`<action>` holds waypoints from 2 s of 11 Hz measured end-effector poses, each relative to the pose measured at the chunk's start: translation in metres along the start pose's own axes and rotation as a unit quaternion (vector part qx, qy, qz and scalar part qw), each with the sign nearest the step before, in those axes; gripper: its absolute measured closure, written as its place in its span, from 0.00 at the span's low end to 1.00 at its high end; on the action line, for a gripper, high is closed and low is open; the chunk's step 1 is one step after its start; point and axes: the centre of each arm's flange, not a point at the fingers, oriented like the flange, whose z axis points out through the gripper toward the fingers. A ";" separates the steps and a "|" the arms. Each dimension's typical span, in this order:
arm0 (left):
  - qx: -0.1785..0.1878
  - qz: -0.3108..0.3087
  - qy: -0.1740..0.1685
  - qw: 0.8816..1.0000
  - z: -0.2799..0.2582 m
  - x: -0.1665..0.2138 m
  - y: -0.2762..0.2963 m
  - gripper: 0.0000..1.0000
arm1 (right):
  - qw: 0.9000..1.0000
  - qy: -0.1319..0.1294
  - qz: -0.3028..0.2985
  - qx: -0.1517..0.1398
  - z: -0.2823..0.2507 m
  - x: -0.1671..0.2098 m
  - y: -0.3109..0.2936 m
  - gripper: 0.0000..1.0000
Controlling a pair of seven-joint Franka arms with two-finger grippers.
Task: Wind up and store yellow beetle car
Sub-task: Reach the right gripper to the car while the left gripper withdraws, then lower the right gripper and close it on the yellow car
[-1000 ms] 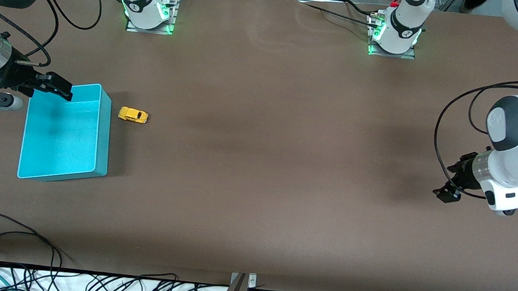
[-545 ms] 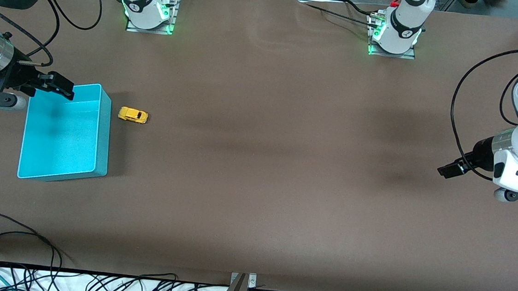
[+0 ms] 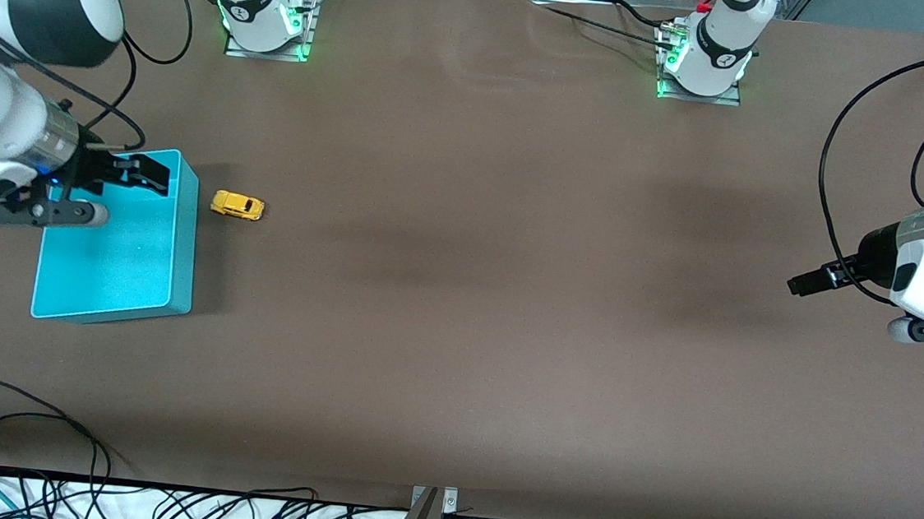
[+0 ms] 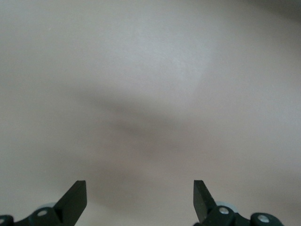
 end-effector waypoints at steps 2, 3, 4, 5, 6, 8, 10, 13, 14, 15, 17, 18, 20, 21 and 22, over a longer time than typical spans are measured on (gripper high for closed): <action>0.001 0.034 -0.005 0.999 0.003 -0.003 0.005 0.00 | 0.998 -0.006 -0.056 0.016 0.024 0.020 -0.023 0.00; -0.001 0.045 -0.009 0.999 0.005 -0.006 0.013 0.00 | 0.995 -0.010 -0.094 0.022 0.037 0.025 -0.043 0.00; -0.004 0.055 -0.012 0.998 0.007 -0.010 0.022 0.00 | 0.991 -0.020 -0.130 0.023 0.052 0.028 -0.061 0.00; -0.008 0.061 -0.016 0.998 0.009 -0.012 0.027 0.00 | 0.984 -0.031 -0.171 0.025 0.071 0.027 -0.075 0.00; -0.009 0.063 -0.019 0.998 0.012 -0.013 0.028 0.00 | 0.975 -0.043 -0.217 0.028 0.095 0.024 -0.084 0.00; -0.011 0.065 -0.016 0.998 0.018 -0.014 0.028 0.00 | 0.949 -0.043 -0.311 0.033 0.146 0.014 -0.089 0.00; -0.012 0.069 -0.012 0.998 0.016 -0.015 0.028 0.00 | 0.913 -0.030 -0.406 0.034 0.177 0.006 -0.086 0.00; -0.006 0.117 -0.008 0.993 0.015 -0.015 0.026 0.00 | 0.861 -0.037 -0.506 0.043 0.201 -0.005 -0.076 0.00; 0.016 0.133 -0.002 0.991 0.015 -0.013 0.022 0.00 | 0.846 -0.031 -0.530 0.043 0.206 -0.006 -0.071 0.00; 0.036 0.145 0.005 0.989 0.014 -0.012 0.018 0.00 | 0.833 -0.020 -0.551 0.039 0.213 -0.006 -0.062 0.00; 0.045 0.160 0.012 0.986 0.009 -0.012 0.016 0.00 | 0.812 -0.002 -0.583 0.029 0.233 -0.007 -0.038 0.00; 0.044 0.162 0.014 0.986 0.007 -0.013 0.017 0.00 | 0.803 0.001 -0.596 0.028 0.244 -0.008 -0.026 0.00; 0.042 0.164 0.021 0.985 0.004 -0.012 0.018 0.00 | 0.794 -0.008 -0.606 0.039 0.265 -0.013 -0.009 0.00; 0.041 0.165 0.025 0.985 0.000 -0.012 0.019 0.00 | 0.793 -0.018 -0.608 0.047 0.276 -0.020 -0.007 0.00; 0.041 0.166 0.026 0.985 -0.001 -0.012 0.019 0.00 | 0.793 -0.029 -0.606 0.057 0.289 -0.030 -0.006 0.00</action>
